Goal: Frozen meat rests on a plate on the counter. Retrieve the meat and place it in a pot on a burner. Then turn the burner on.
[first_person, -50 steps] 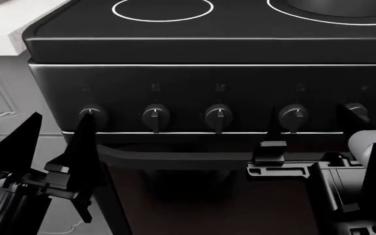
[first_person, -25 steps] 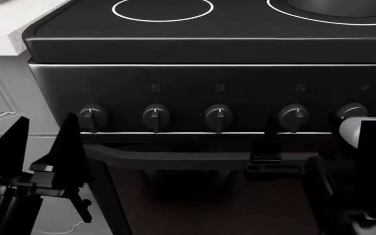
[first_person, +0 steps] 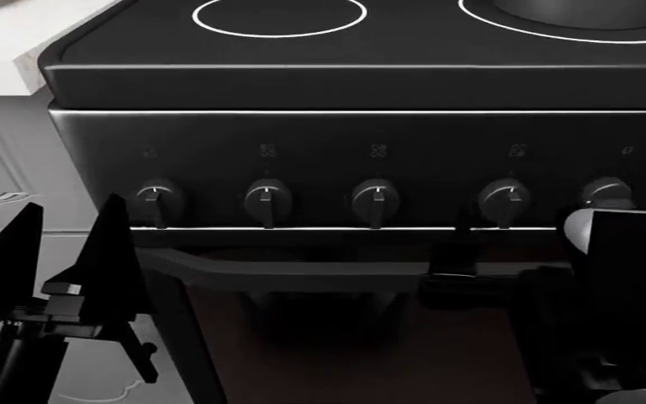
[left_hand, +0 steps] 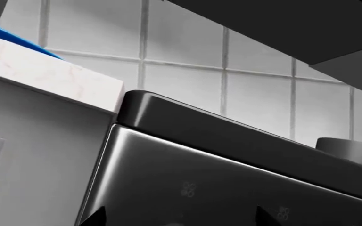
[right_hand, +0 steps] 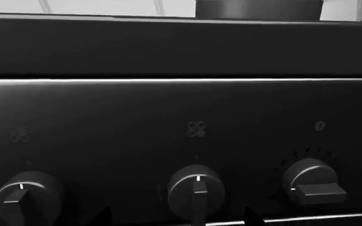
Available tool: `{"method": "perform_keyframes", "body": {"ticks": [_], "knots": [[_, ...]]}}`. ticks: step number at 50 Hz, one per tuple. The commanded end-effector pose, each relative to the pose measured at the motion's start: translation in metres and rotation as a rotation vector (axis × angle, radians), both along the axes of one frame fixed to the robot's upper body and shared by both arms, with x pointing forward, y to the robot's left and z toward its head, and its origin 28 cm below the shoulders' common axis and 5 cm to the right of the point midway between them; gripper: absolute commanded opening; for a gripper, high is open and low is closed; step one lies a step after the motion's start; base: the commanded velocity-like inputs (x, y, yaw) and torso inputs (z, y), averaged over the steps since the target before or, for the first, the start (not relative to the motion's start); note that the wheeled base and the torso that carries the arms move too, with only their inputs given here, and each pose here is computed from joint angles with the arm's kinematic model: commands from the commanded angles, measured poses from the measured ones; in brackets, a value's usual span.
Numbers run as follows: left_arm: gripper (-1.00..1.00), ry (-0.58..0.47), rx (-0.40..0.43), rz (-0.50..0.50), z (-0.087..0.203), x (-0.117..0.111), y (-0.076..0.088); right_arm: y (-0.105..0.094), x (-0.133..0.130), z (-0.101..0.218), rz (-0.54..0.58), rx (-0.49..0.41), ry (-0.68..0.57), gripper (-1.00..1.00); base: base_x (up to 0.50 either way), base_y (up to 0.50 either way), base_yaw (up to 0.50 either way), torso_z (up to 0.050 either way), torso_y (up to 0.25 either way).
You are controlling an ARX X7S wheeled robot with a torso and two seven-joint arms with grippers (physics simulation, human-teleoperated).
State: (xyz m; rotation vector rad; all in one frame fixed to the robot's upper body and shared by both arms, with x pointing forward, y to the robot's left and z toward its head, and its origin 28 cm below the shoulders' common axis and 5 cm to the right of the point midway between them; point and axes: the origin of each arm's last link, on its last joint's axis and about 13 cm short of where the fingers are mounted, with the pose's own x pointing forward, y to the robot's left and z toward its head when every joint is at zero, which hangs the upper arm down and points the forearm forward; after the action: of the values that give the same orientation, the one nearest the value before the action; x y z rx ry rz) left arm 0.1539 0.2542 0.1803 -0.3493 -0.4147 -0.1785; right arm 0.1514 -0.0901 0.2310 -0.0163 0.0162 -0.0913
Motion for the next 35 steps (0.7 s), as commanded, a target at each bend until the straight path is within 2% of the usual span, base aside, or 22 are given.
{"method": "perform_keyframes", "body": {"ticks": [1,19,35], "knots": [[1.00,0.001,-0.006,0.001,0.000,0.000,0.000,0.000,0.004,-0.002,0.000,-0.029,0.005,1.00,0.00,0.00,0.00,0.000,0.000],[1.00,0.010,-0.014,-0.003,-0.001,0.001,0.000,-0.006,0.014,0.005,-0.029,-0.146,0.028,1.00,0.00,0.00,0.00,0.000,0.000],[1.00,0.025,-0.016,-0.004,-0.004,0.002,0.000,-0.009,0.023,0.004,-0.030,-0.128,0.095,1.00,0.00,0.00,0.00,0.000,0.000]]}}
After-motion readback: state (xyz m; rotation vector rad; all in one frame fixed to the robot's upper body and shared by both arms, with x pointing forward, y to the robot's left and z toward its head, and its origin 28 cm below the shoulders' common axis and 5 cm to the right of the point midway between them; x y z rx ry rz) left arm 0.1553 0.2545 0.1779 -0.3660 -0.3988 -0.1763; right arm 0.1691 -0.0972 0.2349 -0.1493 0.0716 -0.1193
